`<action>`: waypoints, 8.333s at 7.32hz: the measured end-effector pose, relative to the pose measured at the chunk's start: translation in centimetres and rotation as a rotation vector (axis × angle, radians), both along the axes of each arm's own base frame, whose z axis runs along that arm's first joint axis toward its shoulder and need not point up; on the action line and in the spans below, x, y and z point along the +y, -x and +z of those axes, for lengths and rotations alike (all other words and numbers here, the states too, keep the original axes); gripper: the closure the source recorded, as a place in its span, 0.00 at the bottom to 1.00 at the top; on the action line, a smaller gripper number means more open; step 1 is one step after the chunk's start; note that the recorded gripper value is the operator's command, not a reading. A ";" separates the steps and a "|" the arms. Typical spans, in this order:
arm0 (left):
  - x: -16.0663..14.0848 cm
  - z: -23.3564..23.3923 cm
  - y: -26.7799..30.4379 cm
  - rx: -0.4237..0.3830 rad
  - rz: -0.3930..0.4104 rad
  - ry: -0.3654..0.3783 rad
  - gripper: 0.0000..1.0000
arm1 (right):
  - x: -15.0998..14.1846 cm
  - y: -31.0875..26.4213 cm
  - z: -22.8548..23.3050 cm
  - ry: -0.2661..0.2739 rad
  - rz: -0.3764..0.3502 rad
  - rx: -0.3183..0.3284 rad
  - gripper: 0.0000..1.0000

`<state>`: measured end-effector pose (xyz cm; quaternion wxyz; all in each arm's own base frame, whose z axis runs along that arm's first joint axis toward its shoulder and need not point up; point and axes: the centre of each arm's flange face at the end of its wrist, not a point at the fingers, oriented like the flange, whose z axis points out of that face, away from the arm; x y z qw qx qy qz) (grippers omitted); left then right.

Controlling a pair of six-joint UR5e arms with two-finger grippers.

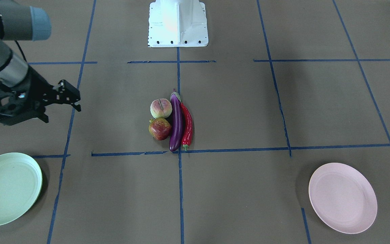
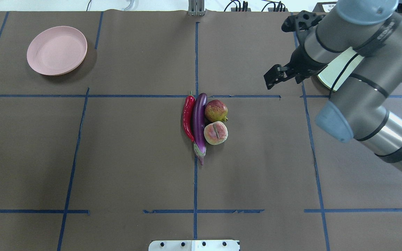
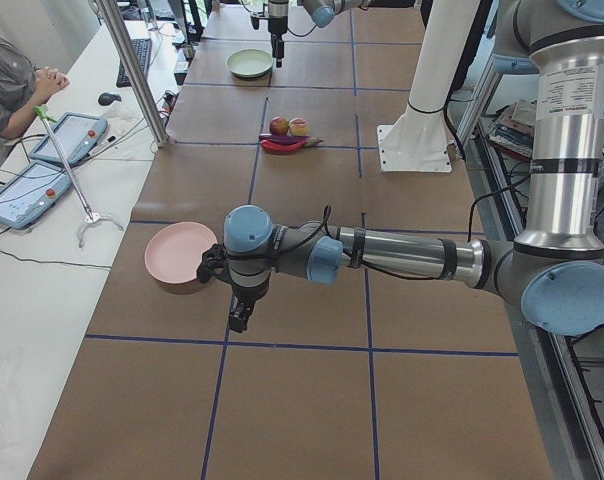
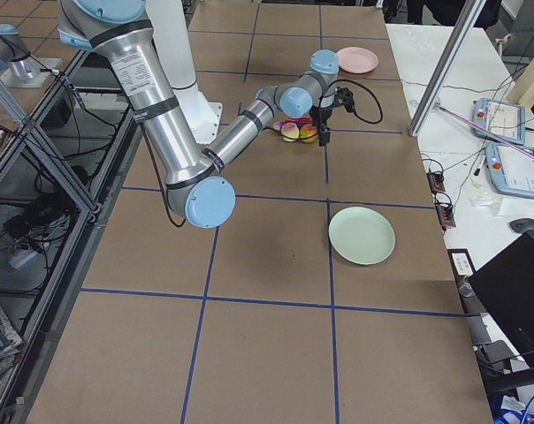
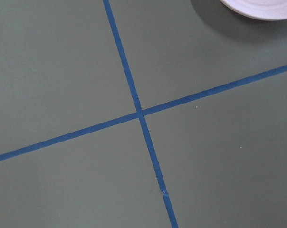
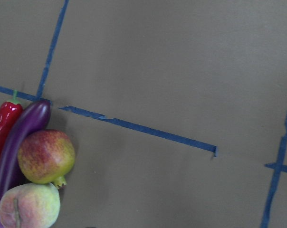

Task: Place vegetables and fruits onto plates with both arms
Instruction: 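Move the right gripper toward the peach in the central cluster, then lower the right gripper and grasp the peach, then carry the peach with the right gripper onto the green plate, then release the peach while the left gripper reaches to the purple eggplant, then grasp the purple eggplant with the left gripper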

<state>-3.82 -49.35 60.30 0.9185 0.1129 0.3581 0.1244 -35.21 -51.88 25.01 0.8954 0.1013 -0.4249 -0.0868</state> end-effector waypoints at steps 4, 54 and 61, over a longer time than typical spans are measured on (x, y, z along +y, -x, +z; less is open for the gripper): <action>-0.2 -0.2 -0.3 0.003 0.004 -0.017 0.00 | 4.3 19.1 -6.8 0.023 0.132 0.105 0.00; 2.5 -44.7 -69.7 0.137 -0.233 0.330 0.22 | -6.2 -29.2 32.9 0.062 0.052 0.108 0.00; 2.1 -44.7 -67.3 0.147 -0.228 0.315 1.00 | -6.3 -29.1 32.7 0.059 0.051 0.108 0.00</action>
